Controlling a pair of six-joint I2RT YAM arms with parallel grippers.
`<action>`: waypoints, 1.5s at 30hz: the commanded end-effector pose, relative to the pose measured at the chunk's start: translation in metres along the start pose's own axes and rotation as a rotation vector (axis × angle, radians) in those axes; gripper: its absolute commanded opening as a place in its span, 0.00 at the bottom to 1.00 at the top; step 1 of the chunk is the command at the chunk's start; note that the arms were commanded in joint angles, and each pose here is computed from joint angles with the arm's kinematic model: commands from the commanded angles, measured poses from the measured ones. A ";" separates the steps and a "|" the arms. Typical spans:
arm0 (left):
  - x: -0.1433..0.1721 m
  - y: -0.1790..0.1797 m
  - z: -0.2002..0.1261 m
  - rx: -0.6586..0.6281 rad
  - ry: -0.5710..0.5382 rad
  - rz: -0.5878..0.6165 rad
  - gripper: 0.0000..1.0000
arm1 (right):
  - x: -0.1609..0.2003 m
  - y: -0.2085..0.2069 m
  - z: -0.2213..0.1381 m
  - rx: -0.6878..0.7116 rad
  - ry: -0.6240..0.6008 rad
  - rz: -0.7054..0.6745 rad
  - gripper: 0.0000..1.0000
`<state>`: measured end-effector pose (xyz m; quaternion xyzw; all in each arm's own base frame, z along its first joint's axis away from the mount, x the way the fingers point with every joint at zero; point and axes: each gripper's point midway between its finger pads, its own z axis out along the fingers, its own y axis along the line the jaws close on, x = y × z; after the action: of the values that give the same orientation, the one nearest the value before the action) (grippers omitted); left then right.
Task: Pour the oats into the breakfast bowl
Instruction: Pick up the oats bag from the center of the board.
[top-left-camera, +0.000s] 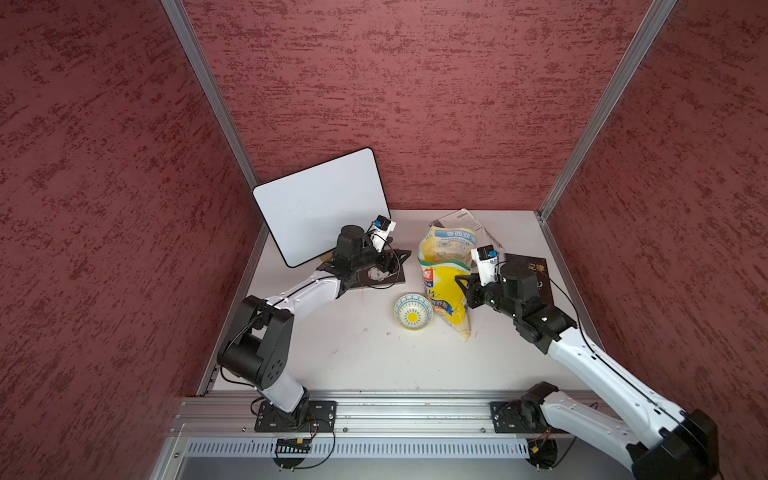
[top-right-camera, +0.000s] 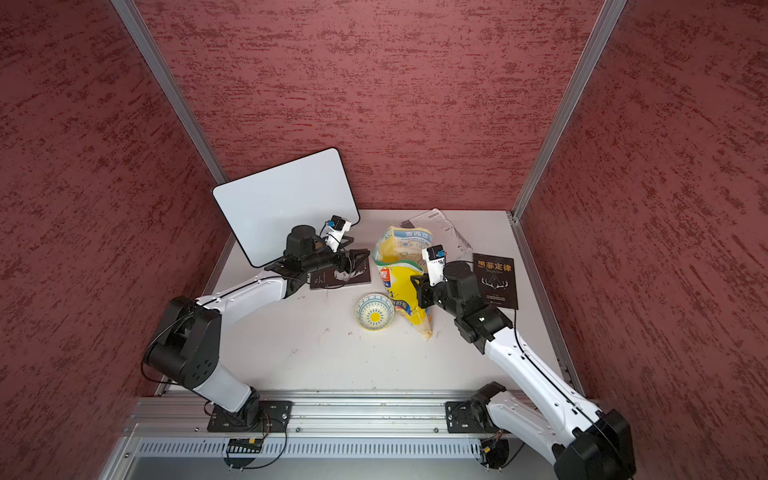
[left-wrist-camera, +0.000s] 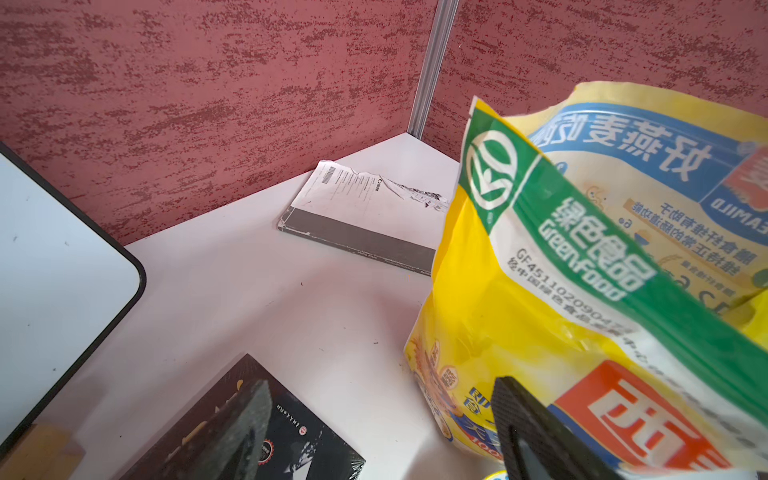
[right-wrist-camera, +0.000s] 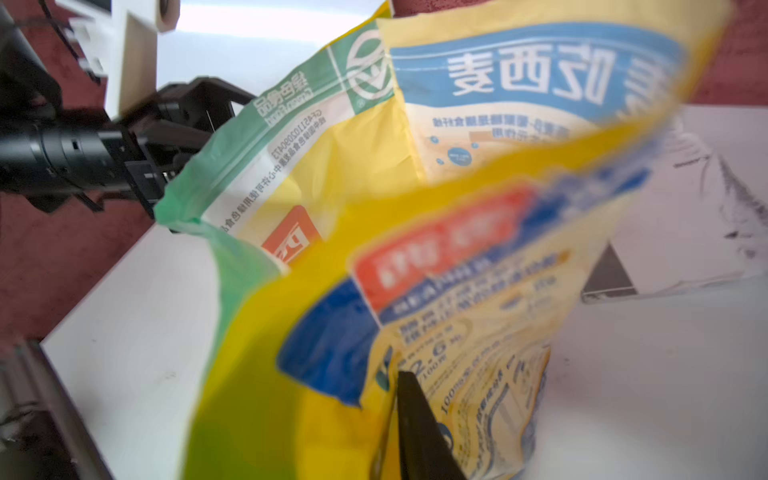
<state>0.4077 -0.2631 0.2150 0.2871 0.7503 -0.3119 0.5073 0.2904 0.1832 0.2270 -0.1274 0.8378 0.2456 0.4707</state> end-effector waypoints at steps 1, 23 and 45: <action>-0.002 0.002 -0.007 -0.018 -0.008 0.002 0.89 | -0.007 -0.018 -0.009 0.118 -0.087 0.005 0.52; 0.017 0.006 -0.022 -0.067 0.017 -0.005 0.89 | 0.089 -0.034 0.010 0.160 -0.183 -0.080 0.99; 0.019 0.005 -0.027 -0.080 0.022 0.023 0.90 | 0.129 -0.034 0.080 0.262 -0.208 -0.096 0.98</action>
<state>0.3928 -0.2414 0.2004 0.2749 0.7690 -0.2778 0.5058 0.2940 0.1926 0.0735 -0.0827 0.8095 0.1149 0.5698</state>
